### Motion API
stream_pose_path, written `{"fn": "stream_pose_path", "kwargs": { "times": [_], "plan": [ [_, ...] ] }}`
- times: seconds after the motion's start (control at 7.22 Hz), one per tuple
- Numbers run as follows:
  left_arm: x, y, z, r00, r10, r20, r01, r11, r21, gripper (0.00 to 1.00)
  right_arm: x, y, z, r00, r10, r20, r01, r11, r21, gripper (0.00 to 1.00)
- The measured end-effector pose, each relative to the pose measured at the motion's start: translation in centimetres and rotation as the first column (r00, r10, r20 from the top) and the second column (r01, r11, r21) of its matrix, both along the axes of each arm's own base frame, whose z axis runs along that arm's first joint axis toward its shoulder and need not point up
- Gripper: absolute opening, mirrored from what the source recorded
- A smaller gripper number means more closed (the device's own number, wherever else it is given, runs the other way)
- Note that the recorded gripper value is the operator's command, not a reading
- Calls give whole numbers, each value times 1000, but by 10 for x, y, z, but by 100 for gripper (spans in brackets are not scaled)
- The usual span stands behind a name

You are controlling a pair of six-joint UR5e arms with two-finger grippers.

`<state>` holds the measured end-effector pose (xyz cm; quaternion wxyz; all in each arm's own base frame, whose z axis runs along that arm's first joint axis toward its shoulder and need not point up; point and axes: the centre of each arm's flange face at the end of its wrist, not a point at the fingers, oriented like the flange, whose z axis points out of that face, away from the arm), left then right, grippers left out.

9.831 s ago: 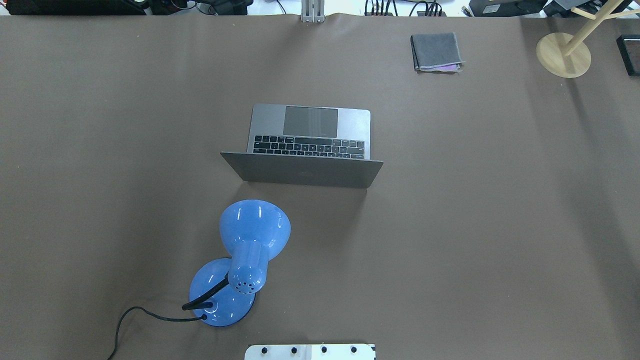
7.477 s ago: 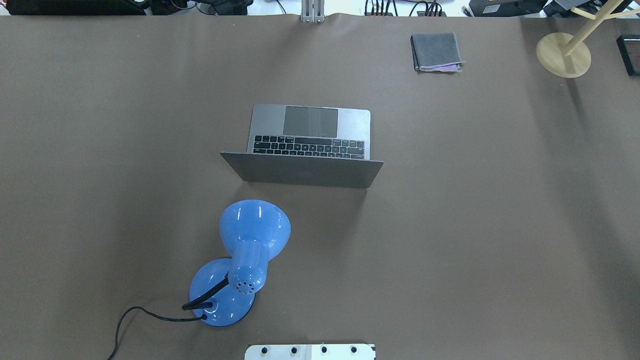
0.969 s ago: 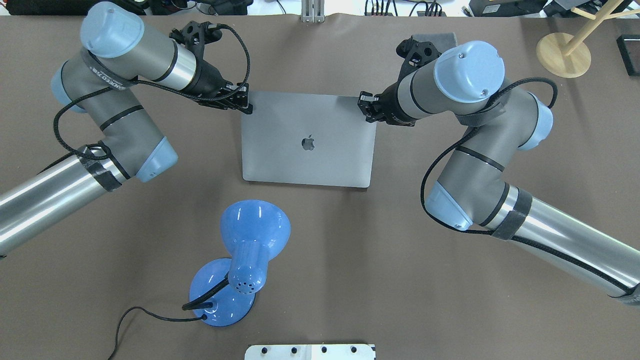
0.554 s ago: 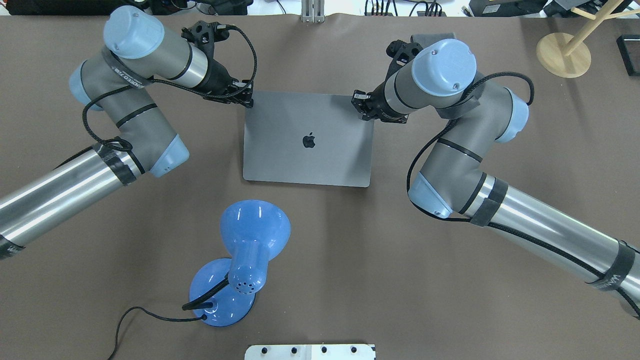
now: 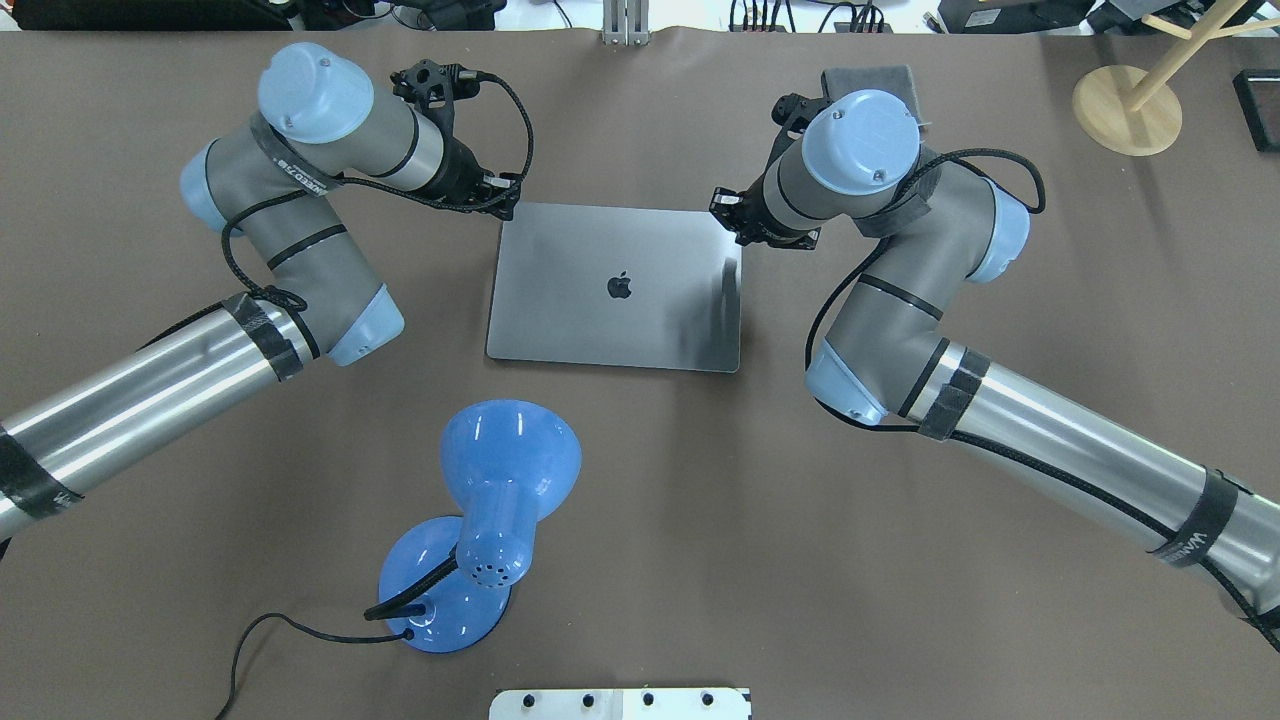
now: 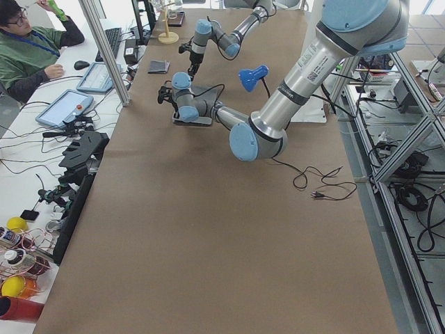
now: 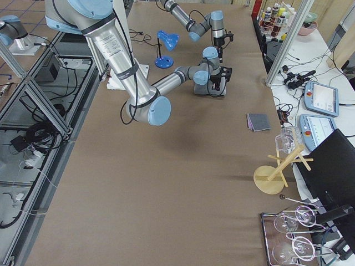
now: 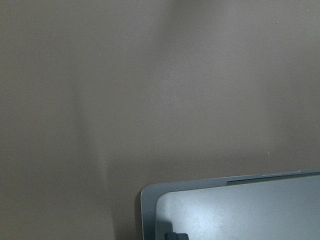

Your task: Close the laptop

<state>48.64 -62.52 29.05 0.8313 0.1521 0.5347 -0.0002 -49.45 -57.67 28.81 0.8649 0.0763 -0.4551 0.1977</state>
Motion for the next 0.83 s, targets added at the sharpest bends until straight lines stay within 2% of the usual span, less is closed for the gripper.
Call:
{"fn": "stream_pose_path", "kwargs": {
  "times": [0.14, 0.28, 0.42, 0.55, 0.69, 0.83],
  "plan": [
    [-8, 4, -15, 1000, 14, -10, -14, 1000, -7, 21, 9, -3, -5, 1000, 0, 11, 0, 1000, -1, 0],
    [-25, 11, -36, 999, 48, -6, -48, 998, -45, 44, 29, -8, -7, 1000, -7, 29, 7, 1000, -7, 18],
    [-50, 20, -52, 997, 81, 0, -81, 993, -86, 97, 58, -14, 2, 999, -21, 33, 22, 1000, -1, 99],
    [-80, 27, -53, 996, 93, 1, -92, 990, -110, 98, 95, -18, 21, 999, -36, -2, 36, 999, 17, 100],
    [-115, 34, -42, 996, 89, 10, -88, 990, -109, 98, 133, -23, 38, 995, -57, -80, 60, 998, 33, 100],
    [-149, 39, -27, 995, 92, 45, -88, 992, -90, 98, 170, -28, 50, 981, -95, -169, 105, 993, 50, 100]
  ]
}}
